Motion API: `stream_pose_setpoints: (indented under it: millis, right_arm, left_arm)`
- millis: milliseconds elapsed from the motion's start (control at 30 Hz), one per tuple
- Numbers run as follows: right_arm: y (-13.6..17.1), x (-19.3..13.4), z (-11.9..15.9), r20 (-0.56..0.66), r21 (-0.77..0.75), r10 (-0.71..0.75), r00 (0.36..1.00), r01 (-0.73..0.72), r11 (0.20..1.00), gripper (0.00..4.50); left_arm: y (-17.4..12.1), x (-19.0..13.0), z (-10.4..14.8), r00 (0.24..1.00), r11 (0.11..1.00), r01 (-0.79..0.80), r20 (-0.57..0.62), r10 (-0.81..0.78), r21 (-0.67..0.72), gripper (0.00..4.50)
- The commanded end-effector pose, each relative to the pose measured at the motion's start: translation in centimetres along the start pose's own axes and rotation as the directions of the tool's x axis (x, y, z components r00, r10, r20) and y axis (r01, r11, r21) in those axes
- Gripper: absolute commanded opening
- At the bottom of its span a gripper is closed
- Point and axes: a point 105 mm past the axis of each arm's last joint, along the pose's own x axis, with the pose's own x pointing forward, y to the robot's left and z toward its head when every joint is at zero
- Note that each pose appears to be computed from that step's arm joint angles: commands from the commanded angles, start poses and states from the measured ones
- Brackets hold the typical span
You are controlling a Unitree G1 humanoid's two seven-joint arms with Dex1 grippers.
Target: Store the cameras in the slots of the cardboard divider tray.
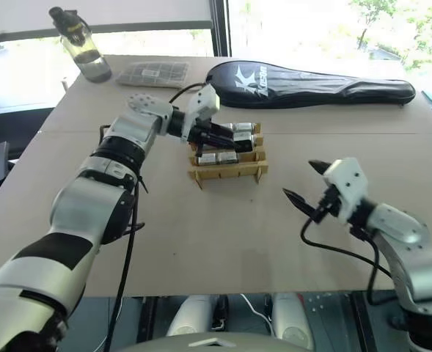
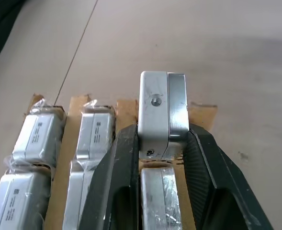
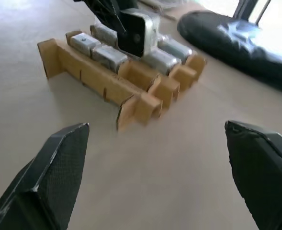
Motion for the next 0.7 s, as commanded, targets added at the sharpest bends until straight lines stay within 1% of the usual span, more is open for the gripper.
stream_pose_setpoints:
  millis: [33, 67, 133, 200, 333, 567, 700]
  right_arm:
    - [1.3, -1.9, 1.1, 0.031, 0.071, 0.004, 1.0, -0.006, 0.997, 4.48]
    - [1.4, -2.3, 0.6, 0.024, 0.105, -0.016, 1.0, 0.013, 0.994, 4.48]
    - [1.4, -2.9, -0.7, -0.027, 0.101, -0.047, 0.999, 0.049, 0.994, 4.48]
    - [1.6, -3.0, -1.3, -0.046, 0.093, -0.057, 0.997, 0.061, 0.994, 4.48]
    - [1.8, -2.8, -1.3, -0.026, 0.11, -0.071, 0.997, 0.073, 0.991, 4.48]
    - [1.4, -3.3, -1.3, -0.02, 0.075, -0.088, 0.996, 0.089, 0.993, 4.48]
    - [1.4, -3.7, -1.3, -0.009, 0.068, -0.096, 0.995, 0.097, 0.993, 4.48]
  left_arm:
    - [0.8, -0.3, 0.7, 0.998, 0.995, -0.047, -0.032, 0.05, 0.083, 0.74]
    - [0.8, -0.1, 0.6, 0.998, 0.995, -0.049, -0.034, 0.052, 0.084, 0.74]
    - [0.6, 0.2, 0.5, 0.999, 0.997, -0.04, -0.017, 0.042, 0.07, 0.74]
    - [0.6, 0.7, 0.6, 0.999, 0.996, -0.051, -0.012, 0.052, 0.076, 0.74]
    - [0.6, 1.6, 1.2, 0.999, 0.996, -0.052, 0.011, 0.051, 0.075, 0.74]
    - [0.4, 2.3, 0.9, 0.998, 0.993, -0.042, -0.031, 0.046, 0.11, 0.74]
    - [0.4, 2.0, 0.2, 0.997, 0.994, -0.034, -0.063, 0.04, 0.106, 0.74]
